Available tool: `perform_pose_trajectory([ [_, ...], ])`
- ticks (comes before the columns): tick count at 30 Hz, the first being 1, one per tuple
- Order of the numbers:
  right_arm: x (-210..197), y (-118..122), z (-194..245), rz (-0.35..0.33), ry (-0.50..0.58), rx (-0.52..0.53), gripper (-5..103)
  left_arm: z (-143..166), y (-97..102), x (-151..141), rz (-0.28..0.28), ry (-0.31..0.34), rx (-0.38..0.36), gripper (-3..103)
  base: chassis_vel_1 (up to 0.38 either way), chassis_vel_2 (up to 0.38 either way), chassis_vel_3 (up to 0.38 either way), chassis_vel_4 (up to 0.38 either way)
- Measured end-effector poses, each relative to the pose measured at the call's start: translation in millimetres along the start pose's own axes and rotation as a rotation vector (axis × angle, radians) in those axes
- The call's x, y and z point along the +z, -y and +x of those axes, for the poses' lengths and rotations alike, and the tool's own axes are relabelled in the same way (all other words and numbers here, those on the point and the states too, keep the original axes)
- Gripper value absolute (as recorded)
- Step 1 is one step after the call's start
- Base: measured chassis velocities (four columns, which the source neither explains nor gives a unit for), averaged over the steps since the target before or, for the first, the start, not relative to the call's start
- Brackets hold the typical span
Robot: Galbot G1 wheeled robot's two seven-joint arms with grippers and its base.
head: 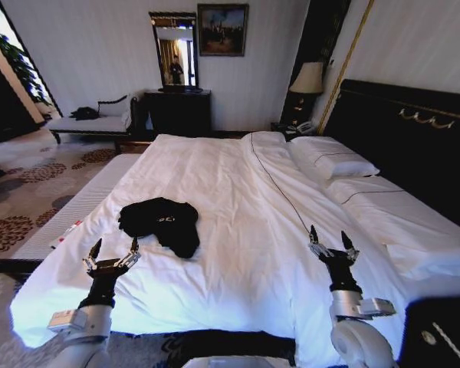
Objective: Fold the clothes on the bed.
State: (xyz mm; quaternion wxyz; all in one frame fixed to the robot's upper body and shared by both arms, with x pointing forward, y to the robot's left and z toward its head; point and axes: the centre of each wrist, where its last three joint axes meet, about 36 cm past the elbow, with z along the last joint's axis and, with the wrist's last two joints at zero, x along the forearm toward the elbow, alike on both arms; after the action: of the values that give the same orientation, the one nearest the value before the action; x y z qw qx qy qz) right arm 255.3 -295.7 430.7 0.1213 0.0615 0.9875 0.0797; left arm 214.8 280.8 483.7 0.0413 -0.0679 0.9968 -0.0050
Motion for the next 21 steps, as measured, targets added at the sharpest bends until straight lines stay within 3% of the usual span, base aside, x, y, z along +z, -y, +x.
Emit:
perform_pose_trajectory([
  [21, 1.6, -1.7, 10.0, 0.011, -0.007, 0.001, 100, -1.0, -2.1, -1.5, 0.000, 0.016, 0.001, 100, 0.001, 0.148, -0.003, -0.151],
])
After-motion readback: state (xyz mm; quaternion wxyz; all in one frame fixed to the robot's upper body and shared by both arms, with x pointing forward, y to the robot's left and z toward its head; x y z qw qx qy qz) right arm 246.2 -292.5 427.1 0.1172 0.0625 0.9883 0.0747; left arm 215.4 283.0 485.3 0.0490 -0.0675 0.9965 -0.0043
